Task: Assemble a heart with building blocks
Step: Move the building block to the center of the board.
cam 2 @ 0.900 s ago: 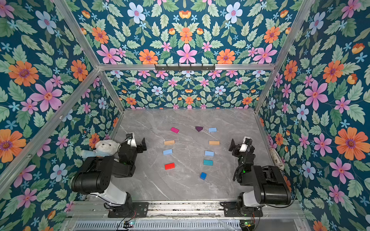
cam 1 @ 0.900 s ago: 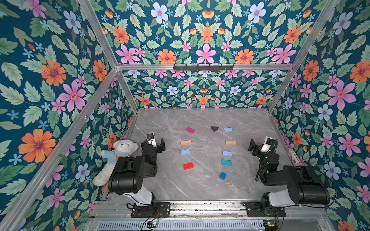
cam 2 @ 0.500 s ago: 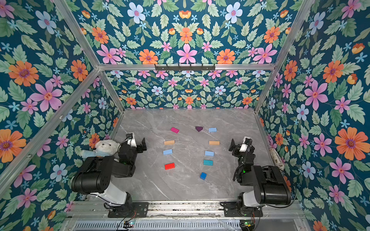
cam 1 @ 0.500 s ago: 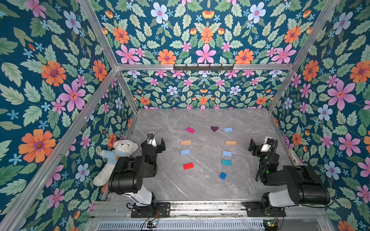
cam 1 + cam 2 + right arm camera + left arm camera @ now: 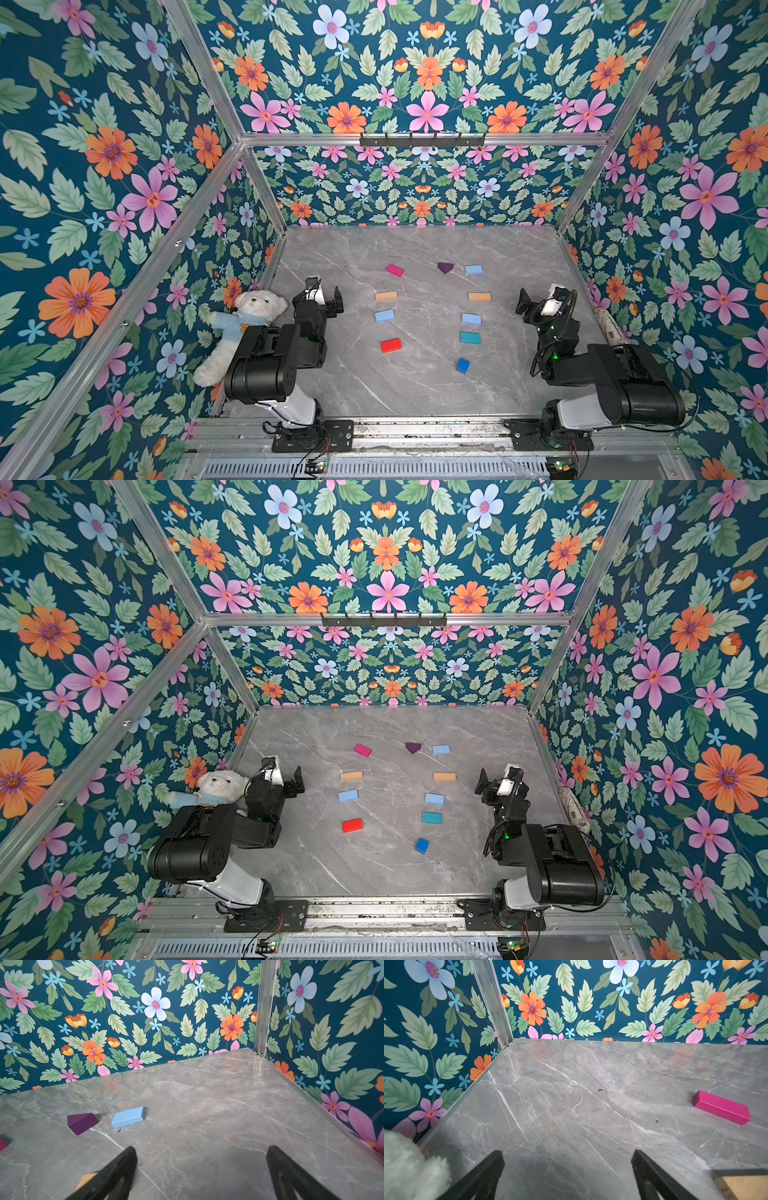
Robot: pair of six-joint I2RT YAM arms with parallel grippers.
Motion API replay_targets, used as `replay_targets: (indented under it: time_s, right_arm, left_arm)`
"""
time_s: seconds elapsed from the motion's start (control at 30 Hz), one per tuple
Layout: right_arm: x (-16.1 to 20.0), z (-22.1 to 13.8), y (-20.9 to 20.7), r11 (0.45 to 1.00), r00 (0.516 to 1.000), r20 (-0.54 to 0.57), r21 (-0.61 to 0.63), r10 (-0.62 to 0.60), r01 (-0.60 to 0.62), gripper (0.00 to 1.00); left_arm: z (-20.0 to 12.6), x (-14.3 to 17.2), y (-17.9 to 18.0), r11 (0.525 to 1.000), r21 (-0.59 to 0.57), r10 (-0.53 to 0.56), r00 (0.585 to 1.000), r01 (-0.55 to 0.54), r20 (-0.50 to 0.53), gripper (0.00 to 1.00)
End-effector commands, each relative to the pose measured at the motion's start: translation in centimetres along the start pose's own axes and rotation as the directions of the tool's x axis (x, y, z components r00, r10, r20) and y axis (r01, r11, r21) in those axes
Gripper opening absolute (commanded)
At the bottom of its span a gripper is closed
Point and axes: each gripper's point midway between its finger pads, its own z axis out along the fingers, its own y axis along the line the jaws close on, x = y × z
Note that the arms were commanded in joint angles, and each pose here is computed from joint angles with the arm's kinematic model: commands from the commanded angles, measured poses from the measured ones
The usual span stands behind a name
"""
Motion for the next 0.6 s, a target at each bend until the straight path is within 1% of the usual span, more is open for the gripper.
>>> replay_targets:
  time_s: [0.0, 0.1, 0.2, 0.33, 0.4, 0.43, 0.47, 0.5, 0.53, 0.57]
  right_arm:
    - [-0.8, 0.0, 0.2, 1.000, 0.999, 0.034, -0.008, -0.004, 0.005, 0.99]
    - [-0.9, 0.0, 0.2, 1.000, 0.999, 0.034, -0.009, -0.004, 0.004, 0.99]
    - [-0.8, 0.4, -1.0, 0.998, 0.999, 0.025, 0.060, 0.022, -0.024, 0.99]
    - [-0.8, 0.4, -1.4, 0.996, 0.999, 0.030, 0.086, 0.025, -0.028, 0.99]
    - [-2.7, 0.2, -3.0, 0.972, 0.996, 0.076, 0.227, 0.045, -0.062, 1.00]
    - [-3.5, 0.5, -3.2, 0.961, 0.998, 0.045, 0.271, 0.043, -0.053, 1.00]
    - [-4.7, 1.1, -2.9, 0.958, 0.998, 0.018, 0.281, 0.053, -0.056, 1.00]
    - [-6.6, 1.7, -2.8, 0.950, 0.996, 0.011, 0.297, 0.094, -0.093, 1.00]
    - [-8.5, 2.4, -2.4, 0.947, 0.991, 0.001, 0.294, 0.134, -0.128, 0.99]
    - [-9.6, 3.2, -1.6, 0.957, 0.988, -0.044, 0.257, 0.148, -0.132, 0.99]
  left_arm:
    - [0.0, -0.4, 0.1, 1.000, -0.001, -0.002, 1.000, 0.002, 0.017, 1.00]
    - [0.0, -0.4, 0.0, 1.000, 0.001, -0.001, 1.000, 0.001, 0.016, 1.00]
    - [0.0, -0.4, 0.1, 1.000, -0.001, -0.002, 1.000, 0.002, 0.015, 1.00]
    - [0.2, -0.3, 0.2, 1.000, 0.004, -0.013, 1.000, 0.013, 0.008, 1.00]
    - [0.1, -0.3, 0.3, 1.000, -0.002, -0.009, 1.000, 0.009, 0.007, 1.00]
    - [0.0, -0.8, 0.4, 1.000, -0.006, -0.006, 1.000, 0.006, 0.017, 1.00]
    - [0.0, -2.0, 0.5, 1.000, -0.018, -0.002, 0.999, 0.003, 0.035, 1.00]
    - [0.0, -2.5, 0.5, 0.999, -0.034, 0.011, 1.000, -0.011, -0.010, 1.00]
    - [0.1, -3.4, 0.6, 0.998, -0.066, -0.006, 0.998, 0.003, -0.060, 1.00]
    - [0.4, -4.4, 0.7, 0.996, -0.085, -0.051, 0.993, 0.042, -0.109, 1.00]
